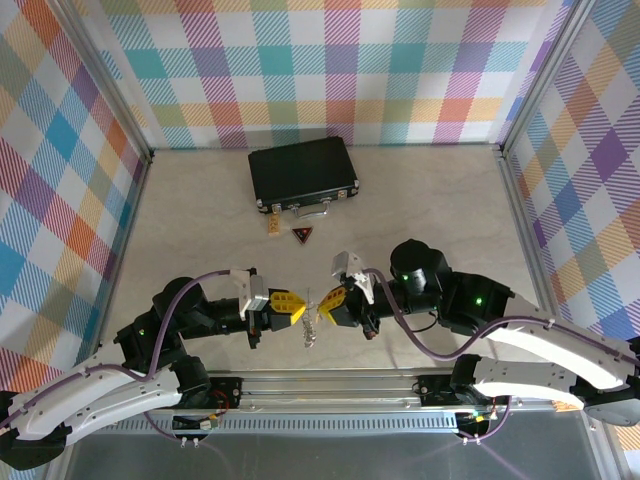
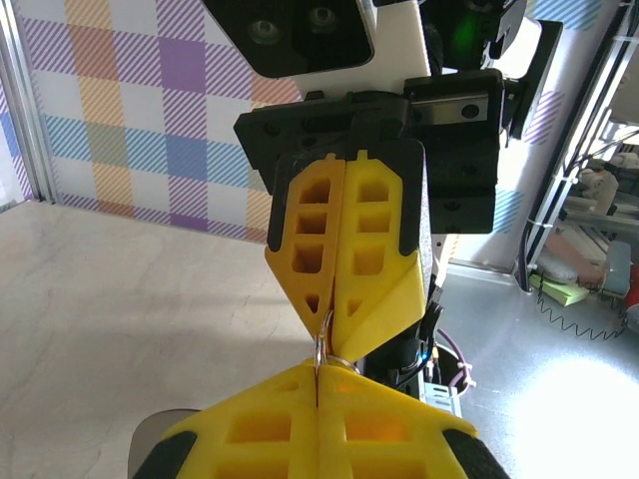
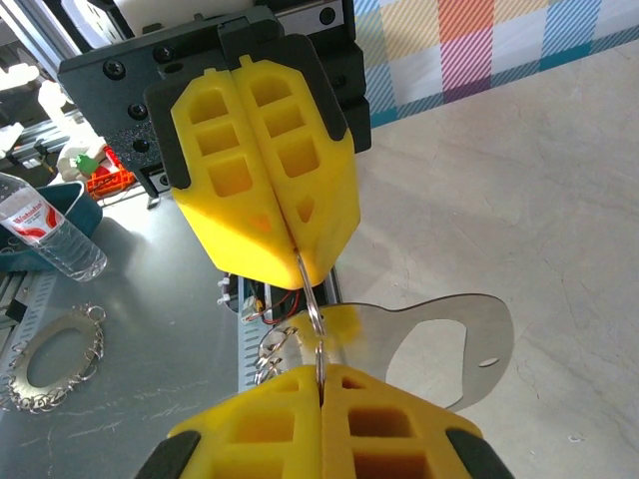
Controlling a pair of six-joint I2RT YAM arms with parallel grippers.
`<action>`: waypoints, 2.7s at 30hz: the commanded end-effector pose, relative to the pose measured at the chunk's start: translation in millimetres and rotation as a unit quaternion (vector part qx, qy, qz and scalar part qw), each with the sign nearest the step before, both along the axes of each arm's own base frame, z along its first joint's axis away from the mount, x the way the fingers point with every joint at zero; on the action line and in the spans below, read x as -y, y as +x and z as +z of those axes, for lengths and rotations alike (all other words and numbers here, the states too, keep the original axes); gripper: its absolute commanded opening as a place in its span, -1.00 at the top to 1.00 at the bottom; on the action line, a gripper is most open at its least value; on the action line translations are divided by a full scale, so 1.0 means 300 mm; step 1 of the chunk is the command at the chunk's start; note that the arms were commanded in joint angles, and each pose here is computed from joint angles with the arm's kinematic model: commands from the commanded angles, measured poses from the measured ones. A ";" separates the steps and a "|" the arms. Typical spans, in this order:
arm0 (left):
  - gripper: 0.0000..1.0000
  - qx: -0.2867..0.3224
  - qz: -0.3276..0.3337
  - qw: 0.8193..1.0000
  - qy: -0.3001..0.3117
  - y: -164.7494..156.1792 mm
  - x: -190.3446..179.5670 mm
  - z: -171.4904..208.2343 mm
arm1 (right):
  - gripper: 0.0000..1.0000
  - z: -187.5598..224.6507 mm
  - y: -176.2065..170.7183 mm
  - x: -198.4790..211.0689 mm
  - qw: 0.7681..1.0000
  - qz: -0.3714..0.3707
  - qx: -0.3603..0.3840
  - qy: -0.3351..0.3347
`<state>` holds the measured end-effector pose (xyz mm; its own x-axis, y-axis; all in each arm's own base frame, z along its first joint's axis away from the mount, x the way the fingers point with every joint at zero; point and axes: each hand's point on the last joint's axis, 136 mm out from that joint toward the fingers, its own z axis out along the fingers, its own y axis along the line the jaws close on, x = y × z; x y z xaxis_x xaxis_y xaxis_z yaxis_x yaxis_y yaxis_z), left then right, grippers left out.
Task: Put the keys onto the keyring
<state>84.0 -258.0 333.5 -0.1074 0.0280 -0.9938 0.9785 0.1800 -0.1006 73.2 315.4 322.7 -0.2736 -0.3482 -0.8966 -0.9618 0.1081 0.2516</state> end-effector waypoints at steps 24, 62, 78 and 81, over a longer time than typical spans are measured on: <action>1.00 0.008 -0.015 1.000 -0.009 -0.017 0.007 0.017 | 1.00 0.046 -0.028 -0.021 0.999 0.027 -0.002 0.034; 1.00 -0.009 -0.024 0.998 0.065 -0.004 0.043 -0.031 | 1.00 0.047 -0.043 0.010 0.999 0.042 0.019 -0.006; 1.00 -0.035 -0.037 0.993 0.104 -0.004 0.066 -0.081 | 1.00 0.028 -0.026 0.006 0.999 0.034 0.025 -0.019; 1.00 -0.036 -0.035 0.993 0.105 -0.004 0.063 -0.081 | 1.00 0.021 -0.017 0.007 0.999 0.025 0.028 -0.023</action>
<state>88.2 -276.6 306.1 -0.1736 0.2335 -0.9567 0.9774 0.1599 -0.1383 66.8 306.0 299.6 -0.2626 -0.4768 -0.8389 -0.9644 0.1027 0.2435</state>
